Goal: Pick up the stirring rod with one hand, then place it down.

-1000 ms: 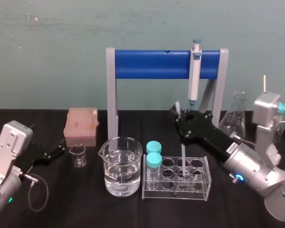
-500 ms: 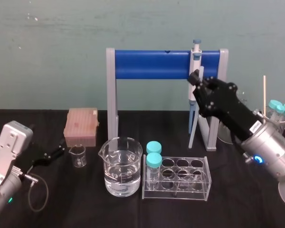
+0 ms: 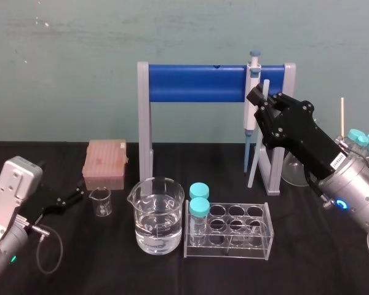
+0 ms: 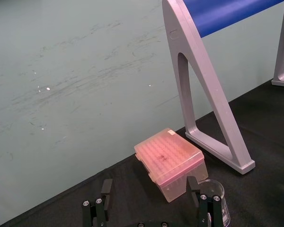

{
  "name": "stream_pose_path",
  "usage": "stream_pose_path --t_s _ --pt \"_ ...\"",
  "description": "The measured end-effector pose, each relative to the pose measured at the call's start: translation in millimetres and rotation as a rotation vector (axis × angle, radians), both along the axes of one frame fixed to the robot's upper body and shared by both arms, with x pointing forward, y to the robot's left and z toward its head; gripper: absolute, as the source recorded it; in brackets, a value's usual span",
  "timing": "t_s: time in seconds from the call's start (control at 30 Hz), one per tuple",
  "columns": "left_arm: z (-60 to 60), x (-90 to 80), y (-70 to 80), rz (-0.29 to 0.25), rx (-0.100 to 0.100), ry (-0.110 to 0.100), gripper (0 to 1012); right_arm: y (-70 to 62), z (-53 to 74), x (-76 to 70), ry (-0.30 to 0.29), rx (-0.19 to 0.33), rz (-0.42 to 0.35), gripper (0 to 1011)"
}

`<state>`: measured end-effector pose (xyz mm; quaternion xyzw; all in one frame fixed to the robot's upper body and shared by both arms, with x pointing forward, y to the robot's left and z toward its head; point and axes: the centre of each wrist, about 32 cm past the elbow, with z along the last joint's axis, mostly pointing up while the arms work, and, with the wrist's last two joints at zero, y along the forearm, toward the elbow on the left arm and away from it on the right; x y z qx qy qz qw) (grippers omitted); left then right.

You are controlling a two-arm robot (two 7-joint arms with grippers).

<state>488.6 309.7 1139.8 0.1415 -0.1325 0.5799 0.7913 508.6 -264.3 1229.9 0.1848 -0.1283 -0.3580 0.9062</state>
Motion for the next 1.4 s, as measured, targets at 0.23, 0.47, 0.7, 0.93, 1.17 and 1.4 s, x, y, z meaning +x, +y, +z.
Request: stream_pose_path --t_s 0.23,0.47,0.7,0.93,1.17,1.4 --pt "0.0 0.0 0.0 0.000 0.000 0.000 1000 -0.9 -0.5 -0.6 0.002 -0.004 0.002 67" --pt "0.0 0.0 0.0 0.000 0.000 0.000 1000 -0.5 -1.0 -0.8 0.005 -0.009 0.004 67" --pt "0.0 0.0 0.0 0.000 0.000 0.000 1000 0.5 -1.6 0.1 0.007 -0.009 0.006 67" --pt "0.0 0.0 0.0 0.000 0.000 0.000 1000 1.7 -2.3 1.5 0.009 -0.010 0.011 67" --pt "0.0 0.0 0.0 0.000 0.000 0.000 1000 2.3 -2.5 1.1 0.009 -0.011 0.013 67" --pt "0.0 0.0 0.0 0.000 0.000 0.000 1000 2.5 -2.4 1.0 0.010 -0.013 0.015 67"
